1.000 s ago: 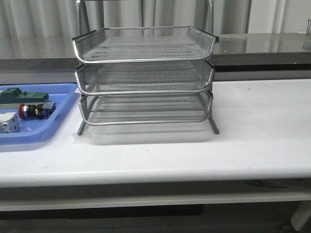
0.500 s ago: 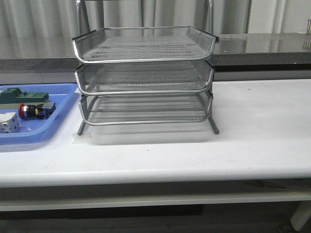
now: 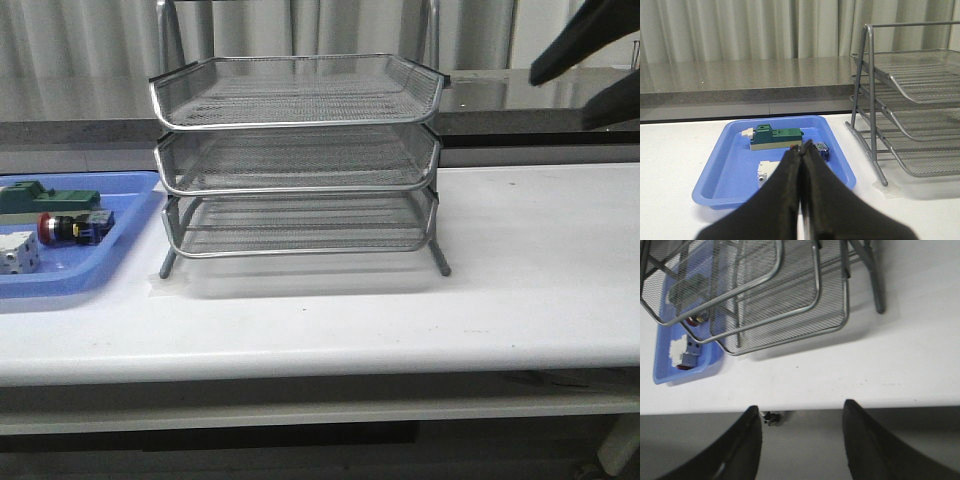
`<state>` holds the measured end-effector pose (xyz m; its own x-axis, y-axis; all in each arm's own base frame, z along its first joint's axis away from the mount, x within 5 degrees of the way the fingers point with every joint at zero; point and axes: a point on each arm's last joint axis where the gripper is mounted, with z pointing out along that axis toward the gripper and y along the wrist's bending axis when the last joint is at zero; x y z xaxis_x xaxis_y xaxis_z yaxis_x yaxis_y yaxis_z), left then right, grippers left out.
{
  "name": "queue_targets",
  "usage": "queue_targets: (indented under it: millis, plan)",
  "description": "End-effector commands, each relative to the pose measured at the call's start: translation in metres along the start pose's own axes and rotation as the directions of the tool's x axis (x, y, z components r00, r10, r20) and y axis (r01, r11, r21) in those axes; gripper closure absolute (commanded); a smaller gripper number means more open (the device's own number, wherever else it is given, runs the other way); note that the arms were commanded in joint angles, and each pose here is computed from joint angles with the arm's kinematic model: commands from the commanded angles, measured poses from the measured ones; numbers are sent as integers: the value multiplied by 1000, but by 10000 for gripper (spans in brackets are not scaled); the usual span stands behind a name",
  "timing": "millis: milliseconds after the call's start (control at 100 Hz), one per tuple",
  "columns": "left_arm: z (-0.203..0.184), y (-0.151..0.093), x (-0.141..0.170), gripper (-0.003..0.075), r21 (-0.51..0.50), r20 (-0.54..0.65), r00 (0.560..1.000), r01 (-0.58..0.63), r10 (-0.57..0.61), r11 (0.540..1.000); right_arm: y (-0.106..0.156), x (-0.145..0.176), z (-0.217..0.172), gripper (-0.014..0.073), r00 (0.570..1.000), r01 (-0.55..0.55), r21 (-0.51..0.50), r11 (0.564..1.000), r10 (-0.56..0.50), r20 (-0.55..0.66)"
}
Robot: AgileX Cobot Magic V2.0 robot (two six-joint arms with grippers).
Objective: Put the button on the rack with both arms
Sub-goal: 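Reach the right gripper to the middle tier's front edge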
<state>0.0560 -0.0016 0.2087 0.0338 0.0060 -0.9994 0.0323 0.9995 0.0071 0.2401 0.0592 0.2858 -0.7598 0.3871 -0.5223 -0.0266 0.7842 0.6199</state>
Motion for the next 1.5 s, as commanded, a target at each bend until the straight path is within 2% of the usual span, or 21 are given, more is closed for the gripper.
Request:
queue_targets:
  millis: [0, 210, 460, 680, 990, 1490]
  plan:
    - [-1, -1, 10, 741, 10, 57, 998, 18, -19, 1000, 10, -14, 9, 203, 997, -36, -84, 996, 42, 68]
    - [-1, -1, 10, 741, 10, 57, 998, 18, -19, 1000, 4, -12, 53, 203, 993, -114, -159, 981, 117, 8]
    - [-1, -1, 10, 741, 10, 57, 998, 18, -19, 1000, -6, -6, 99, 203, 978, -205, -181, 962, 196, -65]
    - [-1, -1, 10, 741, 10, 57, 998, 18, -19, 1000, -10, -14, 130, 203, 967, -252, -202, 946, 236, -102]
    - [-1, -1, 10, 741, 10, 57, 998, 18, -19, 1000, -12, -28, 156, 203, 961, -274, -215, 937, 257, -104]
    - [-1, -1, 10, 741, 10, 57, 998, 18, -19, 1000, -14, -36, 175, 223, 957, -288, -230, 930, 269, -111]
